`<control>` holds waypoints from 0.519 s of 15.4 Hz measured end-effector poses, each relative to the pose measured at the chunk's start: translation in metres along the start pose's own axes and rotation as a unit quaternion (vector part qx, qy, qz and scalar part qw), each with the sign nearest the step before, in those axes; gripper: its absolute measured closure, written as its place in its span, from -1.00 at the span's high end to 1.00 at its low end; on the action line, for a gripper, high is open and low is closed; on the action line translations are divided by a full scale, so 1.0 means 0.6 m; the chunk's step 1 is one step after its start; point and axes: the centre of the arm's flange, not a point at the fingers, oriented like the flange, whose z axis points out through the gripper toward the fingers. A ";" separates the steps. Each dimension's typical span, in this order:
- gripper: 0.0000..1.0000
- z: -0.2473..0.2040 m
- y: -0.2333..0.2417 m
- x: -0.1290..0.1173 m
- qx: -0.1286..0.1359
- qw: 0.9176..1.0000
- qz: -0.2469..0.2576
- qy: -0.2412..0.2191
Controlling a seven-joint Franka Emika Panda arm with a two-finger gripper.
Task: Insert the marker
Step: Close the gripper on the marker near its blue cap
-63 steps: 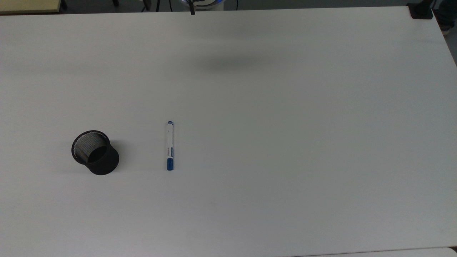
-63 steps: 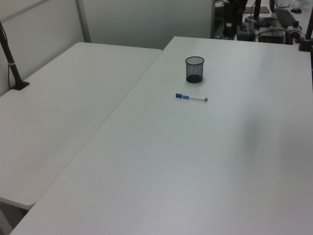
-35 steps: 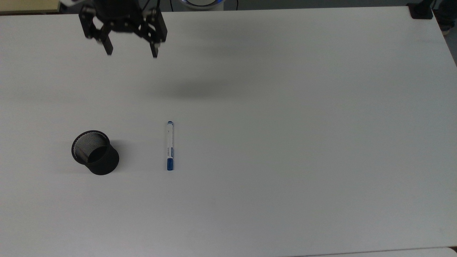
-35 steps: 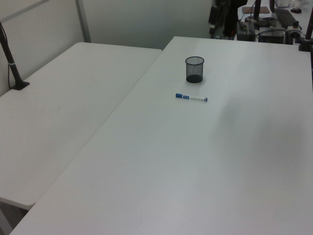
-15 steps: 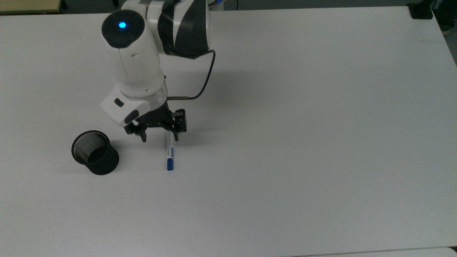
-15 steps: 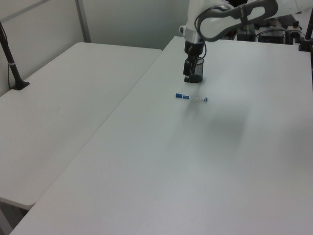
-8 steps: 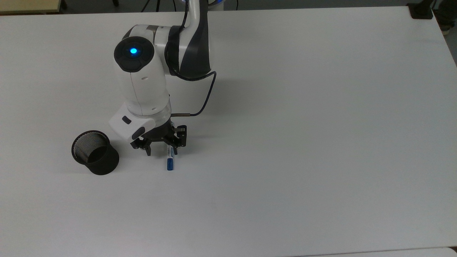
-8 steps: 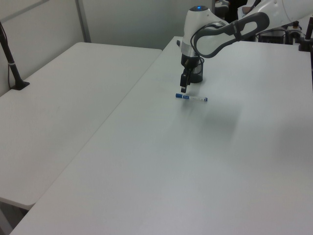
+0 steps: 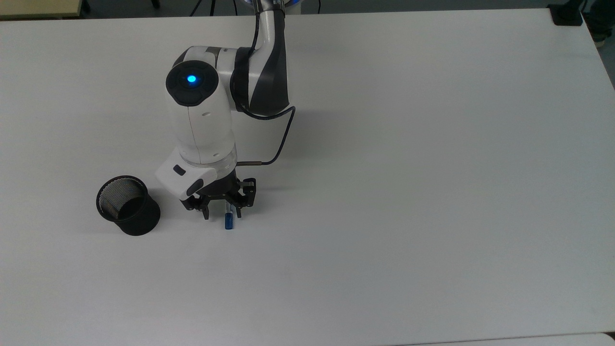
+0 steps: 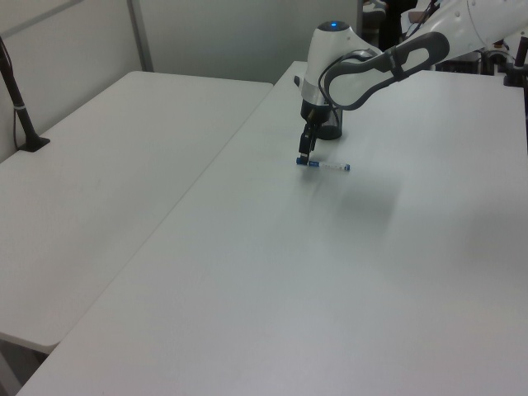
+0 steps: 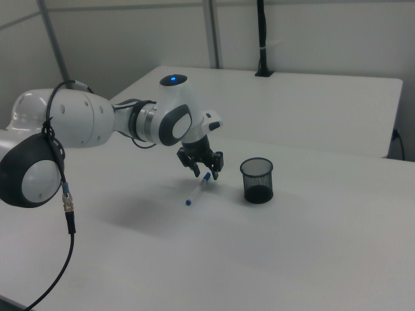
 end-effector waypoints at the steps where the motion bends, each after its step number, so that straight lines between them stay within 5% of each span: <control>1: 0.28 0.002 -0.002 0.000 0.000 1.000 0.000 -0.001; 4: -0.01 0.013 -0.018 0.001 -0.004 1.000 -0.005 -0.005; 8: -0.06 0.022 -0.024 0.003 -0.009 1.000 -0.010 -0.006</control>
